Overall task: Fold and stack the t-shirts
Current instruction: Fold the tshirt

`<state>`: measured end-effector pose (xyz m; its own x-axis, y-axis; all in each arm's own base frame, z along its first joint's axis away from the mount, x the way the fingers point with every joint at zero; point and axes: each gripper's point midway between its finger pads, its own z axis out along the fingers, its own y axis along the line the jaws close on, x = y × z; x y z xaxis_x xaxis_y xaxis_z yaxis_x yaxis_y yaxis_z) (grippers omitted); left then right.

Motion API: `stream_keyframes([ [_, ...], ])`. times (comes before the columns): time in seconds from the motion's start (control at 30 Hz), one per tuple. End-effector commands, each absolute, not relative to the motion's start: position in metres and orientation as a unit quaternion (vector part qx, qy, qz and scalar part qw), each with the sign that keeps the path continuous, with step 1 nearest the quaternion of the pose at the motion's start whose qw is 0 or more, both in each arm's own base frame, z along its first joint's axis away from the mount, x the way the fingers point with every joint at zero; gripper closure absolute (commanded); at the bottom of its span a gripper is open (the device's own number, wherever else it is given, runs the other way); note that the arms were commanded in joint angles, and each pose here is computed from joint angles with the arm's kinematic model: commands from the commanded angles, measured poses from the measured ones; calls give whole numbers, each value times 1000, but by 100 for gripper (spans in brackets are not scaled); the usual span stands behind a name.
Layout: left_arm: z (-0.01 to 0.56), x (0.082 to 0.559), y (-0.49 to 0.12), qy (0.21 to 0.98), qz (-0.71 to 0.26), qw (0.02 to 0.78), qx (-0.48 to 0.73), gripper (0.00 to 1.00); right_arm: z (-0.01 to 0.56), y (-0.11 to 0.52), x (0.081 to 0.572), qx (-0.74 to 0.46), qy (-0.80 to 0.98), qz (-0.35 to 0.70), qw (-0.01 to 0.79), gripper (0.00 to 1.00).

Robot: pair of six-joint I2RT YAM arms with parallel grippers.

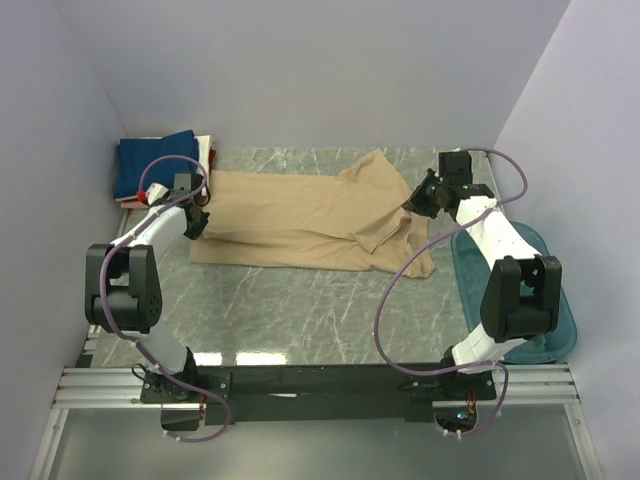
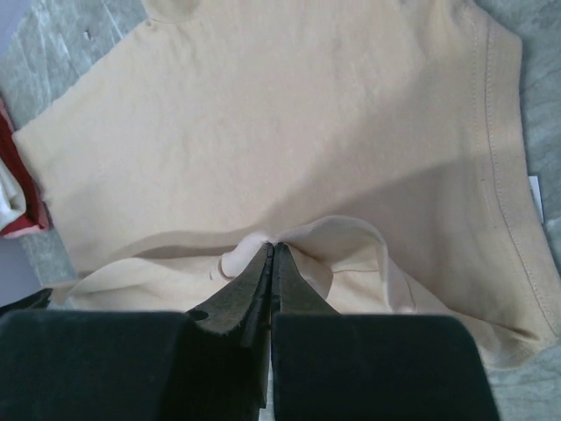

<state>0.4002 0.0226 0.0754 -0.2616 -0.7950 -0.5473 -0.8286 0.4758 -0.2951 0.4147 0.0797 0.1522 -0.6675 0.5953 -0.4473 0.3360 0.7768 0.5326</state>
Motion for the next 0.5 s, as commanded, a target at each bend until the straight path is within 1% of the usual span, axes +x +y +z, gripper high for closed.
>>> stream_keyframes([
  [0.0, 87, 413, 23, 791, 13, 341, -508, 89, 164, 77, 431, 260, 881, 212, 333, 100],
  [0.3, 85, 412, 22, 795, 12, 339, -503, 90, 151, 70, 429, 269, 883, 206, 326, 100],
  [0.47, 80, 413, 22, 798, 10, 336, -501, 86, 146, 70, 433, 271, 884, 209, 320, 100],
])
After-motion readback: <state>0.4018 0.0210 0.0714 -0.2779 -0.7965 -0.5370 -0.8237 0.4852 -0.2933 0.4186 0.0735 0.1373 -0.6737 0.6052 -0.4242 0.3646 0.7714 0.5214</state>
